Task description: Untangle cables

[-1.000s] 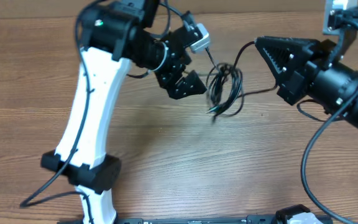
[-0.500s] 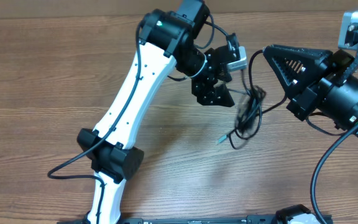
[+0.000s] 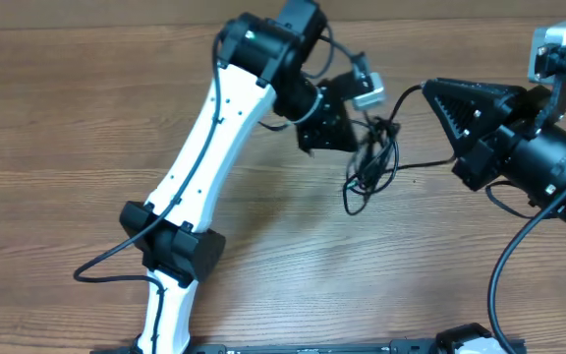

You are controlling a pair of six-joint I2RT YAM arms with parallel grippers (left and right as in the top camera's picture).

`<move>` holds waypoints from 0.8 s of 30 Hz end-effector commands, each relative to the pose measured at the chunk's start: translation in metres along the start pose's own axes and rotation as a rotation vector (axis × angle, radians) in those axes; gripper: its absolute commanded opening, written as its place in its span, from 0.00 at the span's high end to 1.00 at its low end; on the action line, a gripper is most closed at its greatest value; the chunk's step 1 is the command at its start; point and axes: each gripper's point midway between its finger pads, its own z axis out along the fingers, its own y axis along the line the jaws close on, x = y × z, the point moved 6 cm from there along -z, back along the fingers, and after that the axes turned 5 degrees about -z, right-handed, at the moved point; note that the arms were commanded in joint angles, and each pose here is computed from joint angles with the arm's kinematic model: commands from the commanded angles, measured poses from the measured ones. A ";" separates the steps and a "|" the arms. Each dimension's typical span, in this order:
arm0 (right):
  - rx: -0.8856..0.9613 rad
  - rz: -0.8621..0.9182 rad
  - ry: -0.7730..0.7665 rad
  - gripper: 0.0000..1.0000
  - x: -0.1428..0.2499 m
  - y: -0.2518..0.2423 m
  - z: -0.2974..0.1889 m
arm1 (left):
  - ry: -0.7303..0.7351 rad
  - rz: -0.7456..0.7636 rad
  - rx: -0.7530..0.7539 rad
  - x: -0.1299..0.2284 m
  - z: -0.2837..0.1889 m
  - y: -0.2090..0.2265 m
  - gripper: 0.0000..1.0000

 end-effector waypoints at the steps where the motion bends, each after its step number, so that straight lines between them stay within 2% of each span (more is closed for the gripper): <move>1: 0.134 -0.037 -0.041 0.96 -0.008 -0.014 -0.001 | -0.044 -0.204 -0.324 0.017 -0.077 0.007 0.96; 4: 0.346 -0.017 -0.047 0.96 -0.010 -0.047 0.005 | -0.186 -0.335 -0.494 0.039 -0.149 -0.008 0.96; 8: 0.498 0.035 -0.045 0.96 -0.012 -0.089 0.002 | -0.386 -0.454 -0.683 0.076 -0.230 -0.044 0.96; 11: 0.578 0.086 -0.048 0.96 -0.014 -0.122 -0.006 | -0.496 -0.529 -0.828 0.105 -0.271 -0.069 0.96; 14: 0.628 0.153 -0.055 0.96 -0.015 -0.158 -0.016 | -0.572 -0.556 -0.924 0.123 -0.294 -0.095 0.96; 19: 0.689 0.281 -0.054 0.96 -0.008 -0.220 -0.039 | -0.615 -0.539 -0.994 0.130 -0.302 -0.122 0.96; 24: 0.748 0.349 -0.027 0.96 0.003 -0.257 -0.045 | -0.607 -0.603 -1.077 0.138 -0.307 -0.123 0.96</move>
